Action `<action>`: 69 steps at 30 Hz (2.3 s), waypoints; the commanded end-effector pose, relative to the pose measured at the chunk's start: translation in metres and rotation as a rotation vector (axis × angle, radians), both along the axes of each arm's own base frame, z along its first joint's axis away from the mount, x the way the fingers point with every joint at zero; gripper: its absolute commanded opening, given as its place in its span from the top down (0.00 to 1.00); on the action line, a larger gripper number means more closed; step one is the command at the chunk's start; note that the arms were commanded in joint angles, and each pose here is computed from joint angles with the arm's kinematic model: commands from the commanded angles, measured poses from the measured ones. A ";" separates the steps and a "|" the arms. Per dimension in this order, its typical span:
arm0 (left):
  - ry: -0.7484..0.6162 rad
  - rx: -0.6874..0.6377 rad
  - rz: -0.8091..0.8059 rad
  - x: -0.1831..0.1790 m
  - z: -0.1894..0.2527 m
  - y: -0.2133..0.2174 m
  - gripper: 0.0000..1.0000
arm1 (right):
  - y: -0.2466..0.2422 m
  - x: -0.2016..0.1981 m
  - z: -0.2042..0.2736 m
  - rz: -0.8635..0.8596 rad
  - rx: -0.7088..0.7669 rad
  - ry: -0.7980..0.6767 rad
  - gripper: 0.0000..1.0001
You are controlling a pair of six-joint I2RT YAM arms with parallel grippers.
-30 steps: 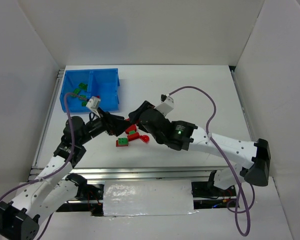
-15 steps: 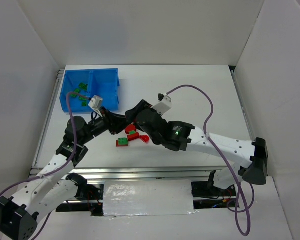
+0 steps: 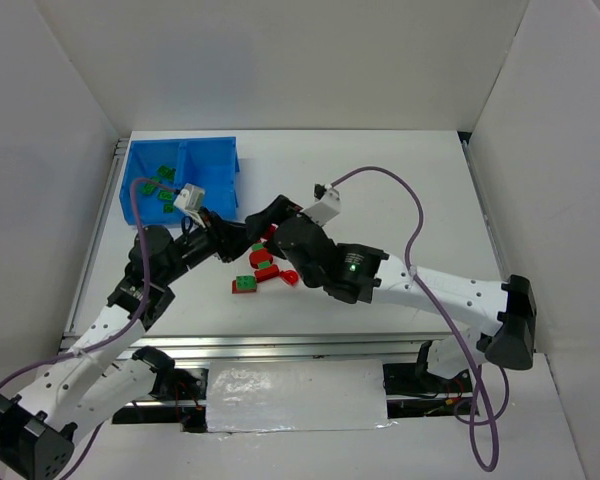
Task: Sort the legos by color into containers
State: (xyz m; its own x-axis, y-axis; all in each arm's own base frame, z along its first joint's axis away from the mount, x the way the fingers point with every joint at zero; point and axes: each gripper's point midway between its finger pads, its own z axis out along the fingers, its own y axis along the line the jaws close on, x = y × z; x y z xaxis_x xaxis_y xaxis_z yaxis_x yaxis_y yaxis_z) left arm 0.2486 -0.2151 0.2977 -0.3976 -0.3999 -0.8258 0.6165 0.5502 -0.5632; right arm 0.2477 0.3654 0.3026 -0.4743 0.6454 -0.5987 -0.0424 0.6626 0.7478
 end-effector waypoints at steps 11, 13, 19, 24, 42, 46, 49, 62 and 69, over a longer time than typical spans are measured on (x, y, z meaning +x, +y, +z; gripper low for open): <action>0.127 0.206 0.810 0.123 0.003 0.110 1.00 | -0.113 -0.001 0.031 -0.137 0.069 -0.122 0.00; 0.159 0.243 0.909 0.160 0.000 0.133 1.00 | -0.124 -0.003 0.030 -0.144 0.051 -0.128 0.00; 0.304 0.232 1.016 0.247 -0.022 0.176 0.79 | -0.137 -0.005 0.010 -0.125 -0.023 -0.118 0.00; 0.430 0.316 1.005 0.281 -0.068 0.175 0.31 | -0.139 -0.001 0.004 -0.110 -0.055 -0.115 0.00; 0.637 0.329 0.802 0.129 -0.057 0.164 0.04 | -0.056 0.029 -0.182 0.453 -0.681 0.187 0.08; 0.542 0.344 0.601 0.075 -0.052 0.135 0.01 | -0.043 0.017 -0.210 0.635 -0.706 0.138 0.11; 0.461 0.367 0.487 0.038 -0.040 0.125 0.01 | -0.037 0.018 -0.231 0.711 -0.762 0.145 0.14; 0.404 0.473 0.482 0.006 -0.071 0.141 0.01 | -0.038 0.041 -0.282 0.718 -0.951 0.240 0.53; 0.400 0.459 0.466 0.003 -0.073 0.138 0.01 | -0.051 0.031 -0.254 0.632 -0.913 0.223 0.77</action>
